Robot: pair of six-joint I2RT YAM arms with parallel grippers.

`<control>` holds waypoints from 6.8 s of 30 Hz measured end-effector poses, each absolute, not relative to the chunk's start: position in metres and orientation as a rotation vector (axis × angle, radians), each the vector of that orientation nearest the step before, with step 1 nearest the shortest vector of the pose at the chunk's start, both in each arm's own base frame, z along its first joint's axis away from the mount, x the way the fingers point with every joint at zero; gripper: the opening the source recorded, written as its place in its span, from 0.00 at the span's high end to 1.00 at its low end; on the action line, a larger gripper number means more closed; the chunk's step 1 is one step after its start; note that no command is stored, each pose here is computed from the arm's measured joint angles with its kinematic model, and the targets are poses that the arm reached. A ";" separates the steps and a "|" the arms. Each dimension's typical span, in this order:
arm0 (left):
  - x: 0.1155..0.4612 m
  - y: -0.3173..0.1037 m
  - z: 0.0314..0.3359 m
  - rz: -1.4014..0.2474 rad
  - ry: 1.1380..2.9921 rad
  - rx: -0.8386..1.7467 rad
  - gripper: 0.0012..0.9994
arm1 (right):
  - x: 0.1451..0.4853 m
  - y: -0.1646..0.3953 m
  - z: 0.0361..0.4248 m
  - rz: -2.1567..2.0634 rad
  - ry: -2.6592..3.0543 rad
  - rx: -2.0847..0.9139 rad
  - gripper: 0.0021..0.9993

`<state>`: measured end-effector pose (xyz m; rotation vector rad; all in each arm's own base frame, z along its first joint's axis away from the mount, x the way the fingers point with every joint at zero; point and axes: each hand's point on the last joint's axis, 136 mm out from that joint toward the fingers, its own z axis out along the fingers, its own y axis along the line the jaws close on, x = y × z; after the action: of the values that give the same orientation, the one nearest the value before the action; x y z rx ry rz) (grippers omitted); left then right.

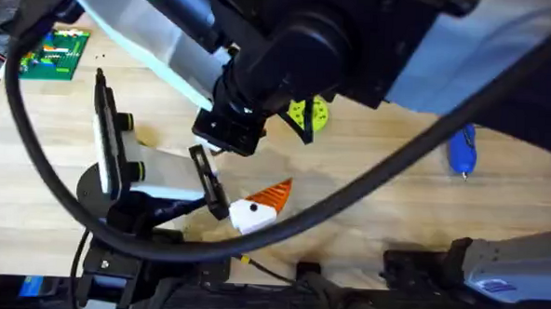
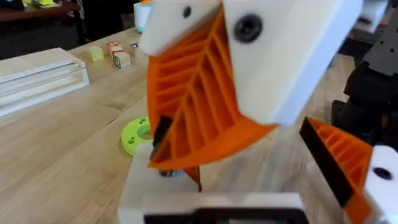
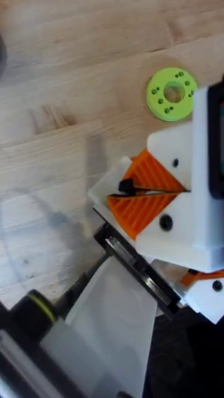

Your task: Pick up the gripper from the table and insert it into the empty holder that is missing its gripper. Then pick up a screw, insert it into the mounting hole, and use the screwdriver to tighten it. Finally, clean up the table by picking up the vegetable and placing it into the bucket.

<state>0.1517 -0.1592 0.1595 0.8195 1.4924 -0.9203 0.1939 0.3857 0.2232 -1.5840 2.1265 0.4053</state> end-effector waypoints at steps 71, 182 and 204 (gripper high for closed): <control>0.152 -0.159 0.160 -0.913 1.487 0.825 0.01 | 0.203 0.384 0.222 0.341 2.166 -1.495 1.00; 0.152 -0.159 0.160 -0.905 1.484 0.828 0.98 | 0.281 -0.048 0.182 0.099 2.663 0.294 0.04; 0.152 -0.159 0.160 -0.905 1.484 0.828 0.98 | 0.322 -0.090 0.092 -0.171 2.832 0.073 0.04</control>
<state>0.1522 -0.1589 0.1597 0.8279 1.4842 -0.9054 0.3217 -0.0899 0.0915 0.0734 2.8320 -0.1707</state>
